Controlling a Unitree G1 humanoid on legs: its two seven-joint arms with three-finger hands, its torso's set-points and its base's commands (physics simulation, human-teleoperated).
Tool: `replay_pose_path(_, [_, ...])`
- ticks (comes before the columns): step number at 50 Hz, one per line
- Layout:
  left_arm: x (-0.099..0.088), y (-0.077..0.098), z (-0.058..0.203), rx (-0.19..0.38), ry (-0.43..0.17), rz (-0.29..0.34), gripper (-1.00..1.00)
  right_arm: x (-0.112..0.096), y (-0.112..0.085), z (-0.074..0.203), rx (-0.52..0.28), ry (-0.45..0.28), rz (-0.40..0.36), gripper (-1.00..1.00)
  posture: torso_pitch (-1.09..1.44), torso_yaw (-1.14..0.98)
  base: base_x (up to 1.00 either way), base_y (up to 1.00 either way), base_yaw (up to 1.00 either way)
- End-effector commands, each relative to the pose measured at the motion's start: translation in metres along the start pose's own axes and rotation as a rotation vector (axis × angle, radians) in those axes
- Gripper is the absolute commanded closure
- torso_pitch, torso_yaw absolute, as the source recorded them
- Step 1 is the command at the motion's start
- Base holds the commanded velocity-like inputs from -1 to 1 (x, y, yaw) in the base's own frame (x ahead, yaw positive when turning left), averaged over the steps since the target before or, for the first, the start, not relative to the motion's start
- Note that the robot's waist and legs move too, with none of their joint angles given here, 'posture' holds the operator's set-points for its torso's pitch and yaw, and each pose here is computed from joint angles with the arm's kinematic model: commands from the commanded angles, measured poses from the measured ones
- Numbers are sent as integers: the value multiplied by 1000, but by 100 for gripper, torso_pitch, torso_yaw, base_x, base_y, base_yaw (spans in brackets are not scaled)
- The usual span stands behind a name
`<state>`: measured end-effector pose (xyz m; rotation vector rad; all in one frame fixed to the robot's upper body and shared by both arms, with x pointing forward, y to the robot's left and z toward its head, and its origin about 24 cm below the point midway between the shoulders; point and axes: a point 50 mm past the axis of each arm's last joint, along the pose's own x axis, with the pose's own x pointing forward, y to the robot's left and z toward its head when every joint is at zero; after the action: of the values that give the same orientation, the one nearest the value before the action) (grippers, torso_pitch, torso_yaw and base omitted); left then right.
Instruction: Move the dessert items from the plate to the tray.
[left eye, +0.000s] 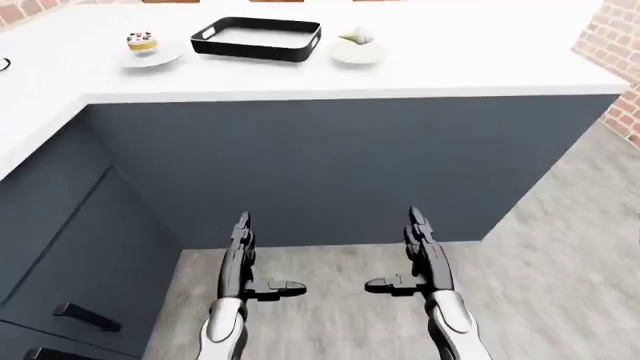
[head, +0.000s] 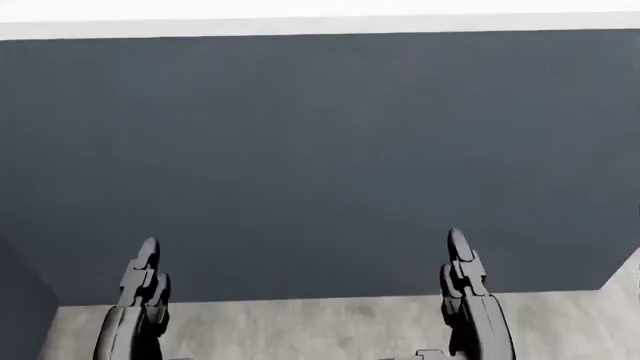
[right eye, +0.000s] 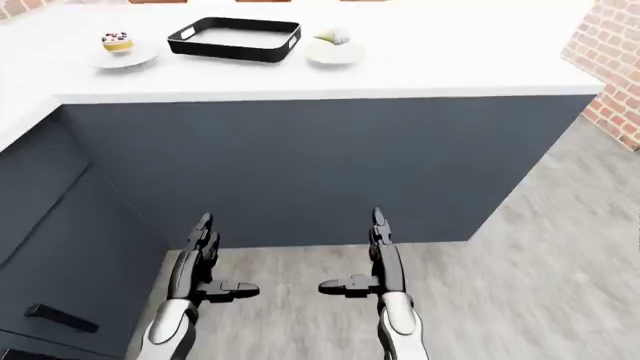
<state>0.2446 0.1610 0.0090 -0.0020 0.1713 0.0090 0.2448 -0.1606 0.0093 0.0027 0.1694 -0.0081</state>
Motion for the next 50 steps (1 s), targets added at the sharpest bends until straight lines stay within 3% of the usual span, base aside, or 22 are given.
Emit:
replay_pose_path(1, [-4, 9, 44, 53, -179, 9, -100, 8, -6, 72, -22, -187, -27, -100, 0, 0, 0, 0, 0])
replay_pose_path(3, [-7, 11, 53, 72, -193, 5, -100, 11, -8, 87, -1, -205, -39, -100, 0, 0, 0, 0, 0])
replay_pose_path(4, [-7, 8, 54, 56, -200, -24, -100, 13, -10, 89, -27, -197, -43, -100, 0, 0, 0, 0, 0])
replay_pose_path(5, [-9, 5, 55, 68, -210, -2, -100, 11, -12, 96, -92, -225, -49, -100, 0, 0, 0, 0, 0])
replay_pose_path(6, [-10, 7, 55, 95, -215, 5, -100, 10, -12, 104, -34, -220, -24, -100, 0, 0, 0, 0, 0])
replay_pose_path(10, [-19, 4, 62, 138, -252, -3, -100, 7, -17, 130, -77, -262, -50, -100, 0, 0, 0, 0, 0])
replay_pose_path(11, [-21, 3, 68, 121, -269, -4, -100, 4, -15, 140, -45, -286, -18, -100, 0, 0, 0, 0, 0])
replay_pose_path(16, [-27, 5, 83, 178, -302, -1, -100, 9, -13, 186, -92, -364, 15, -100, 0, 0, 0, 0, 0])
replay_pose_path(17, [49, 29, 183, 158, -317, 37, -100, 10, -13, 200, -91, -390, 16, -100, 0, 0, 0, 0, 0])
replay_pose_path(18, [56, 30, 195, 169, -321, 28, -100, 9, -10, 207, -90, -420, 50, -100, 0, 0, 12, 3, 0])
replay_pose_path(22, [54, 31, 210, 219, -359, 40, -100, 11, -9, 231, -100, -454, 53, -100, 0, 0, 37, 16, 0])
replay_pose_path(25, [52, 32, 220, 203, -404, 55, -100, 8, -9, 247, -133, -482, 58, -100, 0, 0, 49, 24, 0])
replay_pose_path(26, [49, 34, 224, 247, -407, 64, -100, 9, -9, 251, -127, -483, 58, -100, 0, 0, 49, 24, 0])
replay_pose_path(27, [46, 34, 226, 218, -420, 60, -100, 9, -9, 258, -125, -494, 62, -100, 0, 0, 49, 24, 0])
replay_pose_path(28, [46, 34, 231, 239, -434, 63, -100, 8, -9, 268, -126, -512, 63, -100, 0, 0, 49, 23, 0])
replay_pose_path(35, [34, 43, 243, 264, -445, 95, -100, 7, -7, 301, -152, -569, 68, -100, 0, 0, 50, 24, 0])
replay_pose_path(36, [34, 43, 241, 266, -442, 95, -100, 6, -6, 304, -156, -577, 74, -100, 0, 0, 49, 24, 0])
replay_pose_path(37, [50, 51, 273, 277, -456, 82, -100, 6, -5, 307, -162, -583, 75, -100, 0, 0, 48, 24, 0])
replay_pose_path(39, [63, 61, 288, 297, -487, 86, -100, 6, -4, 311, -165, -590, 80, -100, 0, 0, 49, 25, 0])
replay_pose_path(48, [56, 68, 304, 300, -527, 115, -100, 5, 0, 321, -176, -612, 95, -100, 0, 0, 49, 24, 0])
replay_pose_path(49, [53, 67, 306, 263, -515, 140, -100, 5, 0, 323, -174, -614, 93, -100, 0, 0, 49, 24, 0])
replay_pose_path(50, [51, 66, 308, 285, -504, 146, -100, 4, 1, 324, -177, -615, 97, -100, 0, 0, 49, 23, 0])
